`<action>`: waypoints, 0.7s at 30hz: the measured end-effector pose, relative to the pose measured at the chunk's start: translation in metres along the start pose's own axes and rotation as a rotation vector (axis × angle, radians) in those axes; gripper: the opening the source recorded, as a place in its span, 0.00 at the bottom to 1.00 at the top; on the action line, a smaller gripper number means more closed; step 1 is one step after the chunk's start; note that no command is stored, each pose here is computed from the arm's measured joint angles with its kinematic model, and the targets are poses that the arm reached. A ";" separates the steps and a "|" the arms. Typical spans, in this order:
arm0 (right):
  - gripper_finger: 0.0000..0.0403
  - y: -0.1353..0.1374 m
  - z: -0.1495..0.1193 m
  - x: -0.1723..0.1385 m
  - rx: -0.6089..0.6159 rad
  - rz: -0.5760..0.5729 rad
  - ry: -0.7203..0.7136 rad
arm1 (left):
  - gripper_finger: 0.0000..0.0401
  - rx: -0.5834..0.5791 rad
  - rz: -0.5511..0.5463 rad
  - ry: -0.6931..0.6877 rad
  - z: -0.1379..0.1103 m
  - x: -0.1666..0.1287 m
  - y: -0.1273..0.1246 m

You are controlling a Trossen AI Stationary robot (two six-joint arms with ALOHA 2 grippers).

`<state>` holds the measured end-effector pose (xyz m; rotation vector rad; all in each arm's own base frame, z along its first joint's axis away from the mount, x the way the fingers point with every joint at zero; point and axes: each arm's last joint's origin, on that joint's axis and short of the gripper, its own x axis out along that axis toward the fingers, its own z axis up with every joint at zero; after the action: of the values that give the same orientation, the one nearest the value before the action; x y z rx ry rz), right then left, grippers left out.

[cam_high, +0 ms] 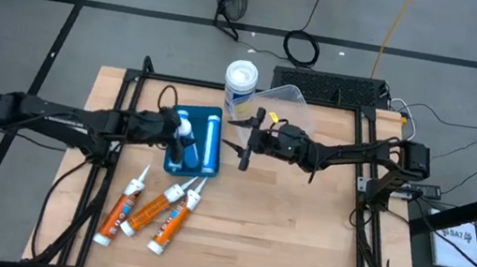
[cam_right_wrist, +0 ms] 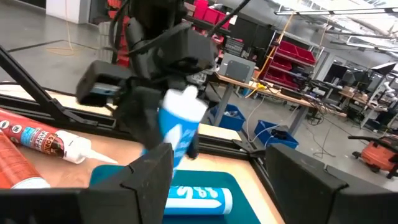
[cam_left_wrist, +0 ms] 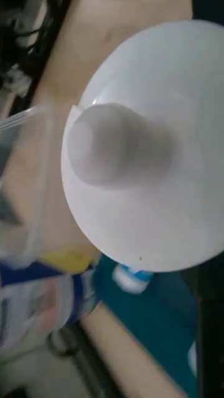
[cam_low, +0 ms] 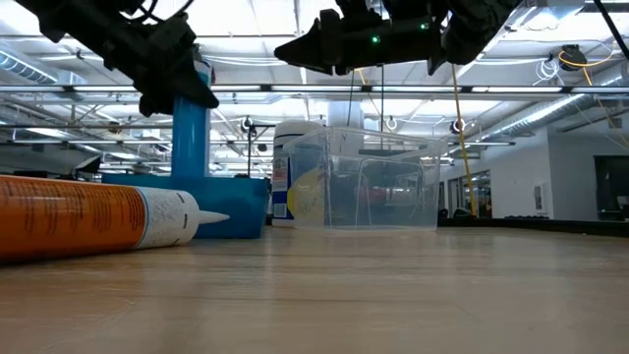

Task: Pick & place silicon tubes, Sealant and Lysol wipes
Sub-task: Put the blue caulk tube into the blue bin

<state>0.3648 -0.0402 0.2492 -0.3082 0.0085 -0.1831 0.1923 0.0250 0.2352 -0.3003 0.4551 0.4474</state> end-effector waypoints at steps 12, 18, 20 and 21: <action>0.59 0.000 0.000 0.000 0.000 0.000 0.003 | 0.53 -0.036 -0.052 0.107 -0.009 0.015 -0.004; 0.59 0.000 -0.002 0.000 -0.001 0.004 0.017 | 0.76 -0.010 -0.050 0.136 -0.013 0.016 -0.003; 0.59 0.000 -0.002 0.000 -0.001 0.006 0.020 | 0.90 -0.012 -0.057 0.122 -0.012 0.016 -0.004; 0.59 0.000 -0.002 0.000 -0.001 0.006 0.021 | 0.94 -0.012 -0.057 0.114 -0.010 0.016 -0.004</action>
<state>0.3649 -0.0406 0.2469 -0.3072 0.0301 -0.1806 0.2031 0.0233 0.2197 -0.3511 0.5538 0.3788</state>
